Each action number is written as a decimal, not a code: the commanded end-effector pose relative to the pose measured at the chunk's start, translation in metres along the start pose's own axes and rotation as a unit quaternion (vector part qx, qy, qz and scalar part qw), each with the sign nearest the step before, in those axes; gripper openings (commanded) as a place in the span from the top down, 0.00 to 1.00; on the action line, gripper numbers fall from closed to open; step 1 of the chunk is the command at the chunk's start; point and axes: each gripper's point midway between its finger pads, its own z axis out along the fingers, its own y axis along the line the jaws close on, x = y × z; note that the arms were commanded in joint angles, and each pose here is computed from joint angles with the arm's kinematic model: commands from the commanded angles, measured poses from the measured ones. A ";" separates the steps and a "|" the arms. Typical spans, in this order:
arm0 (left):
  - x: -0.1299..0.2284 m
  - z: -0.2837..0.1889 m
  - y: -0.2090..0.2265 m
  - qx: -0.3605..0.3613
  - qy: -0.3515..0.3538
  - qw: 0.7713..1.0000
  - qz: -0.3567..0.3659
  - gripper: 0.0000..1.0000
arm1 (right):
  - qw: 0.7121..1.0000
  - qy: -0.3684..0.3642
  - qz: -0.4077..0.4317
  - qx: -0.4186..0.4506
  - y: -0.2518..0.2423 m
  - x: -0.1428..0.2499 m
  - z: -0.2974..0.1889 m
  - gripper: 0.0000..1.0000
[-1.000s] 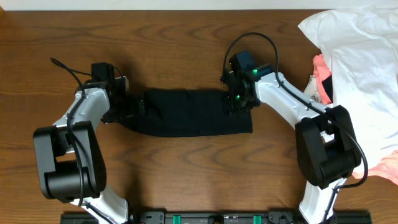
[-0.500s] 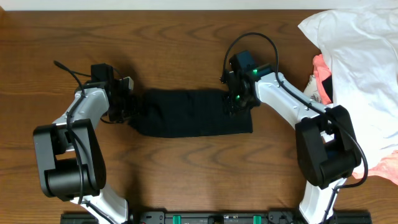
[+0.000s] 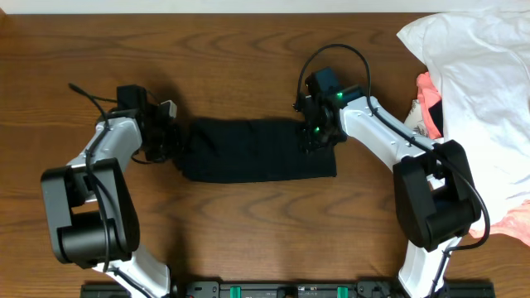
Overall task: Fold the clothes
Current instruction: 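Release the right end and fold the left end rightward with the left gripper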
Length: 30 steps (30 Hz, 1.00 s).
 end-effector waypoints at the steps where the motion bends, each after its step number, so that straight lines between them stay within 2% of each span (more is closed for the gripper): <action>1: -0.004 -0.016 0.003 0.013 -0.019 1.000 -0.011 0.94 | 1.000 0.007 -0.006 0.002 0.001 0.002 0.002 0.71; 10: -0.015 -0.039 0.022 0.004 -0.056 0.998 -0.035 0.94 | 0.999 -0.037 -0.024 -0.001 0.008 -0.017 -0.027 0.70; 17: -0.025 -0.065 0.048 -0.072 -0.095 0.992 -0.050 0.94 | 0.998 -0.067 -0.015 0.000 0.001 -0.025 -0.051 0.69; 24: -0.038 -0.116 0.063 -0.144 -0.167 0.973 -0.062 0.94 | 0.998 -0.064 0.022 0.010 -0.027 -0.020 -0.063 0.69; 30: -0.043 -0.141 0.050 -0.146 -0.205 0.966 -0.053 0.94 | 0.996 -0.054 0.066 0.025 -0.061 -0.010 -0.073 0.69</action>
